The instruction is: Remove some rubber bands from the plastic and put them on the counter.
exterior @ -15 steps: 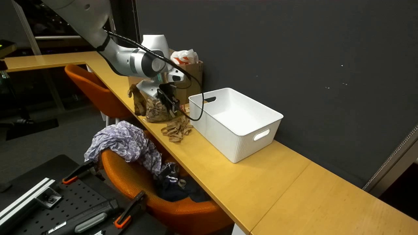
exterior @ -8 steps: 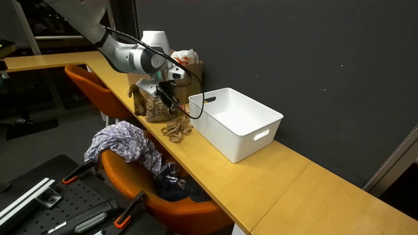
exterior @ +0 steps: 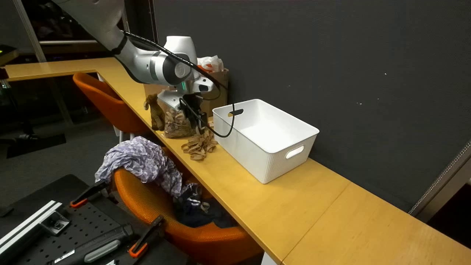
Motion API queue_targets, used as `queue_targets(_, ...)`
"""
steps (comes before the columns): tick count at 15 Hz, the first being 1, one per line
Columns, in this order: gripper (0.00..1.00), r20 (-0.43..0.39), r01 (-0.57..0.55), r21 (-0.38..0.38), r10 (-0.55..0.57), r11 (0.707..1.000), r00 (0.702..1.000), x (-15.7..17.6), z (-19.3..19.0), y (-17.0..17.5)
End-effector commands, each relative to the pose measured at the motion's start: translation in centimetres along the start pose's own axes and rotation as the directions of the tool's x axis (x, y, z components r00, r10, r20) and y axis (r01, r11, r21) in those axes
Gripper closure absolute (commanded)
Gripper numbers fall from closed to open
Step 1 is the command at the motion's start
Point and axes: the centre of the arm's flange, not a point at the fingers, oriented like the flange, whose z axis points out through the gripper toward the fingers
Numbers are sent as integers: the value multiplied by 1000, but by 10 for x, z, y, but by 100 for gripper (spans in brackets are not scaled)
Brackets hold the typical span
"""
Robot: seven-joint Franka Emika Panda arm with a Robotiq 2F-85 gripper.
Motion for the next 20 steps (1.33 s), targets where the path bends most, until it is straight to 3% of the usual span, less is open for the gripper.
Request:
queue_targets(1,5,17,-20,-7,20,1000,1000,6,-4,10)
queue_targets(5,0,17,8,11,-8,1000,1000,5,-9,10)
queue_targets(6,0,29,-18,-38,19,999,999,11,0,17)
queue_targets(8,0,60,13,-64,-9,998,998,6,-1,18)
queue_targets(11,0,139,54,-211,-25,976,990,-2,4,20)
queue_targets(14,0,207,123,-316,-58,941,977,-8,2,16)
queue_targets(17,0,218,153,-445,-60,883,974,1,7,21)
queue_targets(20,0,205,170,-575,-60,800,977,19,22,35)
